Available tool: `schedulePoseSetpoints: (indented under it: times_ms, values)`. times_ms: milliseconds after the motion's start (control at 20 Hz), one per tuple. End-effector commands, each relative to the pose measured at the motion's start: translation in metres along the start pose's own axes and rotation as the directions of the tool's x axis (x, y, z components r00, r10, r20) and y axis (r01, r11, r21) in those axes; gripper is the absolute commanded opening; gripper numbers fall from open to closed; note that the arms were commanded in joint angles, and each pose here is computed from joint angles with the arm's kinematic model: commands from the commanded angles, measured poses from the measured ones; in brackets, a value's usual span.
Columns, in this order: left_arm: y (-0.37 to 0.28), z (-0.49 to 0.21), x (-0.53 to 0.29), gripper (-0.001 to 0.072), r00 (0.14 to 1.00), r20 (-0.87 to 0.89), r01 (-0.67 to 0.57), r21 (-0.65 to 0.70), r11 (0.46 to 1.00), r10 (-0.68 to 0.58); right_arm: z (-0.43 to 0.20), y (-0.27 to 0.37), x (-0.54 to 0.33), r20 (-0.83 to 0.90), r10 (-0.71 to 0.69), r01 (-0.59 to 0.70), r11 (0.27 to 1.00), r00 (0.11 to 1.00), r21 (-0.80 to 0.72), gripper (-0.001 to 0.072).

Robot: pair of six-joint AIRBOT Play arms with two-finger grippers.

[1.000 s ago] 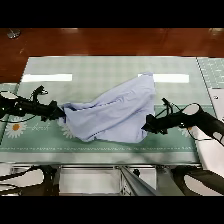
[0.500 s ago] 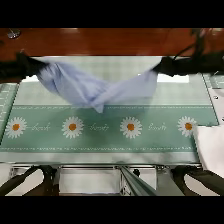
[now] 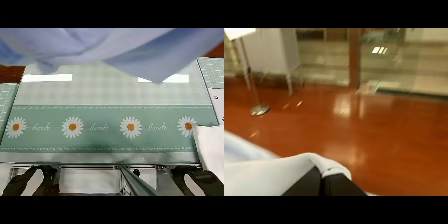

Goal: Fold the shirts.

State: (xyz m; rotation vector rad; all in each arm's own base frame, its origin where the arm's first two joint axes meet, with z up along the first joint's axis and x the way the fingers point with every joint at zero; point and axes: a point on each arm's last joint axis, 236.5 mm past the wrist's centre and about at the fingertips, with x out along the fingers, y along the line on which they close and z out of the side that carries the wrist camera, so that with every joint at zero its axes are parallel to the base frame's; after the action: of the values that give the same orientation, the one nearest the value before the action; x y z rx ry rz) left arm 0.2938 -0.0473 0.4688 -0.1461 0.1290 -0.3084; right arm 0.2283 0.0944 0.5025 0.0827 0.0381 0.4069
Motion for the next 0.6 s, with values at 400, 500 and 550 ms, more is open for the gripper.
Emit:
schedulePoseSetpoints:
  times_ms: [400, 500, 550]
  values:
    - [0.020, -0.134, -0.069, 0.0023, 0.899, -0.367, -0.212, 0.112, 0.971, 0.239, -0.078, -0.022, -0.072, -0.247, -0.184, 0.198, 0.979, 0.951, 0.036, 0.0020]
    - [0.032, -0.211, -0.050, 0.0023, 0.801, -0.555, -0.213, 0.086, 0.973, 0.225, -0.134, -0.036, -0.048, -0.414, -0.176, 0.225, 0.972, 0.893, 0.073, 0.0020]
    - [0.040, -0.252, -0.041, 0.0022, 0.737, -0.639, -0.231, 0.066, 0.971, 0.218, -0.164, -0.046, -0.033, -0.481, -0.177, 0.245, 0.966, 0.859, 0.081, 0.0019]
